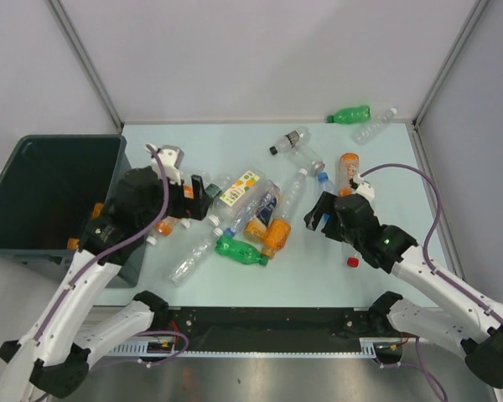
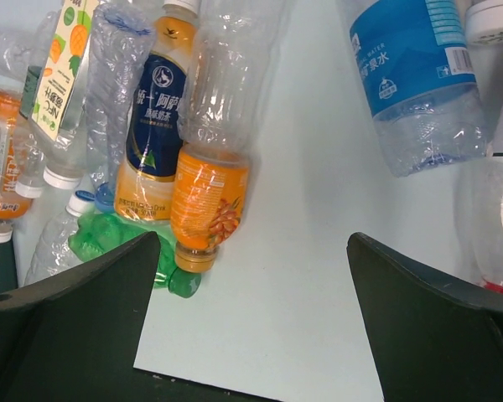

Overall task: Put the plastic bottles in the bin
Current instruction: Pick up the plastic bottle at the center of the board.

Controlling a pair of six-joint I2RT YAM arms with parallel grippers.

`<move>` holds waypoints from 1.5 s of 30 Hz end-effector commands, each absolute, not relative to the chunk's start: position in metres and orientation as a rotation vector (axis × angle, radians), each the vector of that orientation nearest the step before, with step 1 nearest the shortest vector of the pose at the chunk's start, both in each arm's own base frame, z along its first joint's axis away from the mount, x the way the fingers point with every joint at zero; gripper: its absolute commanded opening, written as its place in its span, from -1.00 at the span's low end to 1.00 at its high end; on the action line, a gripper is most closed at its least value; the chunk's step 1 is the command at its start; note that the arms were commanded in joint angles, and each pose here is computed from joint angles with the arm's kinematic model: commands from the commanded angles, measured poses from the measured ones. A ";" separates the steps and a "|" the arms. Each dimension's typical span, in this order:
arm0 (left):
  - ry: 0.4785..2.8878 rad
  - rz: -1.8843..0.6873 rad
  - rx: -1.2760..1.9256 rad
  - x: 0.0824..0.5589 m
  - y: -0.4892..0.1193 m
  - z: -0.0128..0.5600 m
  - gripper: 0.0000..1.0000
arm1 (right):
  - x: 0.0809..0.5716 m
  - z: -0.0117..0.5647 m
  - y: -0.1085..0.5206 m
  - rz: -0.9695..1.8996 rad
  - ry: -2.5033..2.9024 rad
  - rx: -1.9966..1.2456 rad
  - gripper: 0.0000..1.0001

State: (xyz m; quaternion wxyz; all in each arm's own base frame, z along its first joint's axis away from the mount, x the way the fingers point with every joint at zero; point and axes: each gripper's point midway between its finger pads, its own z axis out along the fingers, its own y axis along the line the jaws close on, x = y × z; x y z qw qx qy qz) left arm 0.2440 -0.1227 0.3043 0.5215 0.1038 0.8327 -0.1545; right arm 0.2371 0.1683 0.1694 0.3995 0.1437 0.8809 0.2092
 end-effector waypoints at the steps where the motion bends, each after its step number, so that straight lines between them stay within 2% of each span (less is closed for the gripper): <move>1: 2.065 -0.498 0.116 0.238 -0.147 0.277 0.99 | 0.244 0.187 0.162 0.527 2.182 0.416 0.99; 5: 2.159 -0.526 -0.168 0.236 -0.143 0.247 1.00 | 0.242 0.184 0.160 0.517 2.193 0.421 1.00; 12: 2.172 -0.693 -0.546 0.229 -0.154 0.219 1.00 | 0.239 0.182 0.151 0.485 2.200 0.432 0.99; 20: 2.195 -0.692 -0.940 0.209 -0.154 0.168 0.98 | 0.233 0.173 0.143 0.481 2.209 0.461 0.99; 26: 2.239 -0.616 -1.016 0.201 -0.164 0.153 0.98 | 0.233 0.170 0.139 0.477 2.210 0.478 0.99; 38: 2.435 -0.525 -0.942 0.185 -0.212 0.093 0.97 | 0.232 0.161 0.129 0.473 2.227 0.494 0.99; 45: 2.455 -0.455 -0.900 0.193 -0.218 0.071 0.86 | 0.232 0.158 0.125 0.485 2.233 0.501 0.99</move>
